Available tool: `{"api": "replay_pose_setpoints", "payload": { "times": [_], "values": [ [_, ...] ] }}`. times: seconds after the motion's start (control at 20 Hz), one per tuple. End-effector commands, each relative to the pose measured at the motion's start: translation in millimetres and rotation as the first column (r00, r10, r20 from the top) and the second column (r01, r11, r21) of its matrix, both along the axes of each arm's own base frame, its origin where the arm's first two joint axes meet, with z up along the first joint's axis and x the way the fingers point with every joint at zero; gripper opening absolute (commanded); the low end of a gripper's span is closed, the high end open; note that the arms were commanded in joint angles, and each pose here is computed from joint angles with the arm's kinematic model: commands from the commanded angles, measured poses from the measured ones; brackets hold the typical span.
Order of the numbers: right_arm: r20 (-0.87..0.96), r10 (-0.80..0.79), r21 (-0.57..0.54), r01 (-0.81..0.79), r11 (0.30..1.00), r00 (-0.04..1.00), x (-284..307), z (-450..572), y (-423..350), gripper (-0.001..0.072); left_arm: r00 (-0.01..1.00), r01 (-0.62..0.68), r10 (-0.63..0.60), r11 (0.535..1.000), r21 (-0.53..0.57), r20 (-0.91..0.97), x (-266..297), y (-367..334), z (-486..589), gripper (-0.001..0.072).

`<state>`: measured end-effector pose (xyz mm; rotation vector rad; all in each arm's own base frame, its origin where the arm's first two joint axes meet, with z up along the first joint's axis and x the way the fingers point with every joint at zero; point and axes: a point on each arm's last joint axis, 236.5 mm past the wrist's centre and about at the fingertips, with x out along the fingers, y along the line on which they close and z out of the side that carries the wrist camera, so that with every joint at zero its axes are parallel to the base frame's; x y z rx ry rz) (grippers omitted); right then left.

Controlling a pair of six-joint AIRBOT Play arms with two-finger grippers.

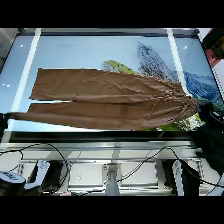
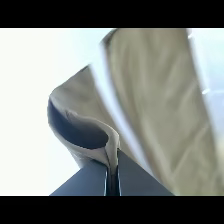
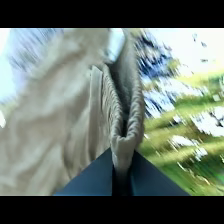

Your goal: Fold the clothes and pants, and hang the long-sleeved shirts on hangers.

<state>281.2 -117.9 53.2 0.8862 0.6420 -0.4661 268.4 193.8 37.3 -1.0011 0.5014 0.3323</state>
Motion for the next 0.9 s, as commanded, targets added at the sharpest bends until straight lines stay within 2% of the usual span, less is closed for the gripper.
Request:
{"api": "replay_pose_setpoints", "payload": {
  "times": [0.0,0.2,0.35,0.5,0.55,0.65,0.85],
  "values": [
    [0.117,-0.080,0.016,0.078,0.997,0.990,14,37,-12,0.0030,0.977,-0.066,0.069,0.998,-0.022,0.201,29,8,49,0.0013],
    [0.162,-0.110,0.145,0.087,0.986,0.981,40,31,-5,0.0030,0.979,-0.055,0.046,0.998,0.039,0.201,68,-10,50,0.0013],
    [0.233,-0.179,0.165,0.143,0.976,0.956,71,32,-12,0.0030,0.959,-0.189,0.164,0.978,0.092,0.232,96,-5,57,0.0013],
    [0.274,-0.335,0.258,0.267,0.929,0.901,95,23,-32,0.0030,0.921,-0.337,0.315,0.939,0.063,0.230,110,3,49,0.0013],
    [0.256,-0.367,0.293,0.290,0.911,0.894,101,13,-34,0.0030,0.926,-0.331,0.312,0.942,0.059,0.214,119,-4,42,0.0013],
    [0.212,-0.369,0.338,0.286,0.897,0.905,115,-2,-25,0.0030,0.956,-0.242,0.223,0.967,0.083,0.191,149,-28,37,0.0013],
    [0.267,-0.334,0.308,0.248,0.918,0.904,159,9,-19,0.0030,0.974,-0.148,0.133,0.986,0.073,0.182,216,-52,34,0.0013]
  ]
}}
